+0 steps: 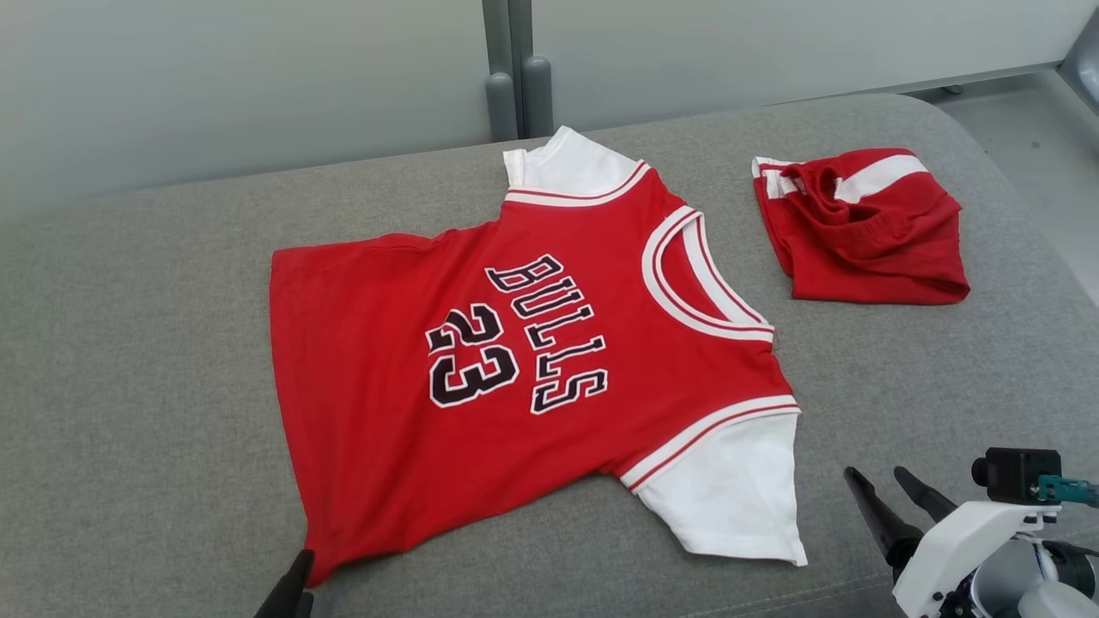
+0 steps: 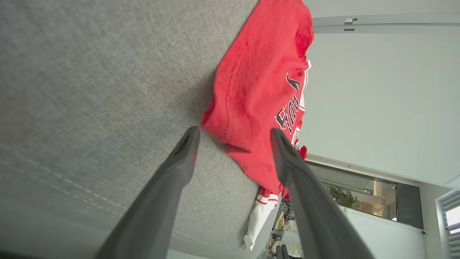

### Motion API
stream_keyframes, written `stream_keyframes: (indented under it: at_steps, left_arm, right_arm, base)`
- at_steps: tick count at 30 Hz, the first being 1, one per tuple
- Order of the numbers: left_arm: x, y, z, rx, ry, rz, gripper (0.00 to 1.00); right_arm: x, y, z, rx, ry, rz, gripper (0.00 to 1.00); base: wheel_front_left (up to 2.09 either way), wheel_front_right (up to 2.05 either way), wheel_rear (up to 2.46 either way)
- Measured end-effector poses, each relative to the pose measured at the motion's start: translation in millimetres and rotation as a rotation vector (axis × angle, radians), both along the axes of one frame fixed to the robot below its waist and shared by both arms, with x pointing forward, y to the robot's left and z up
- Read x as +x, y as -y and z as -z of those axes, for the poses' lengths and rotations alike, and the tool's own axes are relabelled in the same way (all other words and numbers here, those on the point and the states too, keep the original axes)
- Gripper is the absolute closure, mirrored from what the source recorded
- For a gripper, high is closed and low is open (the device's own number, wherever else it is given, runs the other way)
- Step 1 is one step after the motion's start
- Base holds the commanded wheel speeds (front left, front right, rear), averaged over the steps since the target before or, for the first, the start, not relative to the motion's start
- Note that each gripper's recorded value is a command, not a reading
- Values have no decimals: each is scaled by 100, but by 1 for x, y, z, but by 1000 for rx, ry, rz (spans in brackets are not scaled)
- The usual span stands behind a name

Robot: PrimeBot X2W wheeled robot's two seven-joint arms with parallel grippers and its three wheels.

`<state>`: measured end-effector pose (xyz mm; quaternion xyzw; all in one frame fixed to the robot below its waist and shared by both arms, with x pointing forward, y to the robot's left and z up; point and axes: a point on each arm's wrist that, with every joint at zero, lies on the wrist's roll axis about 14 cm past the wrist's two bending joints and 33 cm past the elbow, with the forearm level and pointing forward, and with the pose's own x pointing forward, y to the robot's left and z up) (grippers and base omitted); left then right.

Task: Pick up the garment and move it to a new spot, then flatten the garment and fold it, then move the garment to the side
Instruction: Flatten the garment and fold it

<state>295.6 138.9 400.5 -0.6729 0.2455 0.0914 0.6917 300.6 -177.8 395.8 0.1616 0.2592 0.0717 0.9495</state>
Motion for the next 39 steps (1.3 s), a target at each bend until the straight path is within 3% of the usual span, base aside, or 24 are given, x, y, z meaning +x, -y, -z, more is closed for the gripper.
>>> stream_keyframes:
  at_steps: [13,17,21,26,39]
  left_arm:
    - [8,11,4,-94,-29,-14,0]
    - [10,9,9,-106,-51,-46,8]
    - [16,9,10,-121,-53,-62,24]
    - [20,11,13,-122,-64,-75,100]
    - [40,-4,-4,-13,18,-129,100]
  right_arm:
    - [-2,3,3,1,-10,12,0]
    - [-1,2,2,3,-7,11,0]
    - [1,1,0,3,1,9,0]
    - [0,1,0,4,0,12,0]
    - [-4,-12,1,38,-4,-22,0]
  base:
    - [0,0,0]
    - [0,0,0]
    - [0,0,0]
    - [0,0,0]
    - [0,0,0]
